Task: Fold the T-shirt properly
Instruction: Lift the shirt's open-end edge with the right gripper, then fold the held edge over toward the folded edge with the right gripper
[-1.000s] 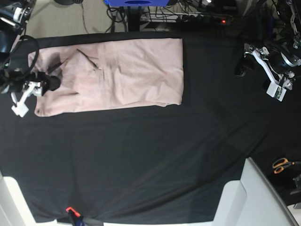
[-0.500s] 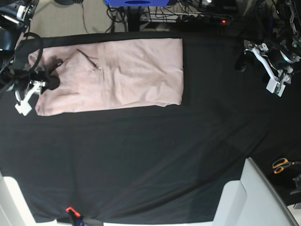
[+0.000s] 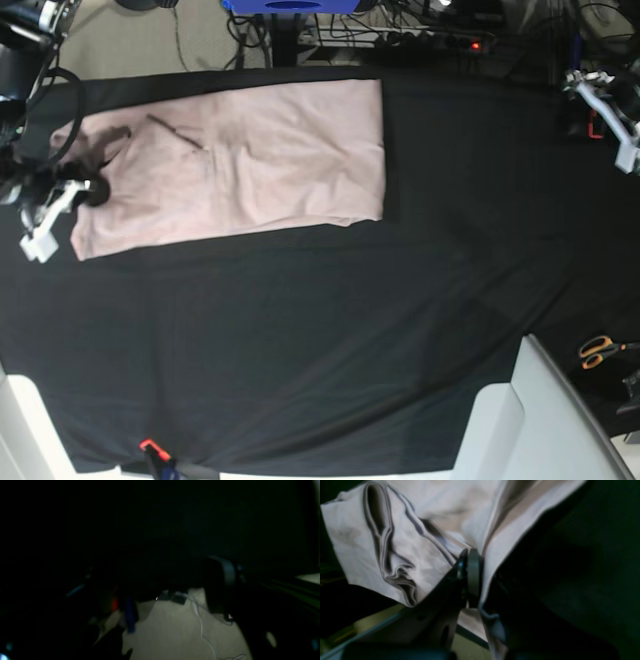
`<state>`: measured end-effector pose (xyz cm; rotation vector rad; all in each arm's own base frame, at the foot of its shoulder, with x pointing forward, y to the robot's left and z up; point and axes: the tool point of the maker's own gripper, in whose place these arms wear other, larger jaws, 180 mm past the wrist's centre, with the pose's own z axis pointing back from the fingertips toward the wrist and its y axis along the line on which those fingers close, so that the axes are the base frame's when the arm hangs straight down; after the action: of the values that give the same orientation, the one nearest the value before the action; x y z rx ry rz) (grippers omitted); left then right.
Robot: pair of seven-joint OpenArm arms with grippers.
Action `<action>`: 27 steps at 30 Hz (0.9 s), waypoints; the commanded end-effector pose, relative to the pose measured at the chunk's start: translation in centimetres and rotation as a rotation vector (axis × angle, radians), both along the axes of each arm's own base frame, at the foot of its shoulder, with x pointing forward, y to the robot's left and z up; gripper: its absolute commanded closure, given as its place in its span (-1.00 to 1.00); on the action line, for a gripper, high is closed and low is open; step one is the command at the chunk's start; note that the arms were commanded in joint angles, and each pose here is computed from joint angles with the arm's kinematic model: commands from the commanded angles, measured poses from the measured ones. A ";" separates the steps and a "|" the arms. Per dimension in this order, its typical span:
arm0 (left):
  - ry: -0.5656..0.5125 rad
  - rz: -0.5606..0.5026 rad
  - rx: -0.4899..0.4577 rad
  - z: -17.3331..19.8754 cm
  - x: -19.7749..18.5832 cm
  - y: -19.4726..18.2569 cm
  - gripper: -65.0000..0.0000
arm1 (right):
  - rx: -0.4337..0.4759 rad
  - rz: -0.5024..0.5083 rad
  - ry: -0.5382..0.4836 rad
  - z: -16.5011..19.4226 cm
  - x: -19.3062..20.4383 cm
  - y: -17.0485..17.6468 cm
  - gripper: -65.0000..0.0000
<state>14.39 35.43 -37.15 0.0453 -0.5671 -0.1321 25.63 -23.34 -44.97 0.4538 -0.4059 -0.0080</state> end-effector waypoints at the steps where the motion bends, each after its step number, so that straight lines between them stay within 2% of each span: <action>1: -0.018 -0.011 0.047 1.2 0.1 1.0 -0.34 | -0.021 0.010 -0.089 2.1 1.6 -0.4 0.99; 6: 0.148 0.012 0.284 0.5 -3.0 5.1 -0.32 | -0.067 0.060 -0.189 4.7 1.2 1.9 0.99; 8: 0.190 0.022 0.320 -0.1 -4.0 5.4 -0.31 | -0.071 0.044 -0.193 5.3 0.7 2.8 0.98; 10: 0.185 0.022 0.319 -0.2 -4.0 5.3 -0.29 | -0.066 0.086 -0.187 5.6 0.3 5.2 0.99; 11: 0.169 0.020 0.316 -0.2 -3.8 5.1 -0.20 | -0.055 0.100 -0.189 5.8 0.0 6.6 0.99; 13: 0.150 0.014 0.313 -0.2 -3.5 4.9 0.13 | -0.019 0.090 -0.171 6.1 -0.6 9.2 0.99; 16: 0.146 0.018 0.298 -0.5 -3.6 4.4 0.85 | 0.036 0.071 -0.156 6.8 -1.2 12.6 0.99; 17: 0.147 0.021 0.295 -0.6 -3.7 4.4 1.00 | 0.050 0.073 -0.156 7.2 -1.3 13.6 0.99; 27: 0.151 0.026 0.291 -0.8 -3.9 4.4 1.00 | 0.185 0.044 -0.090 7.7 -2.7 22.9 0.99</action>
<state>10.15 39.23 -38.77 0.2978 -0.3780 -0.1821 22.02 -0.58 -38.49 0.6250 -0.4376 0.0038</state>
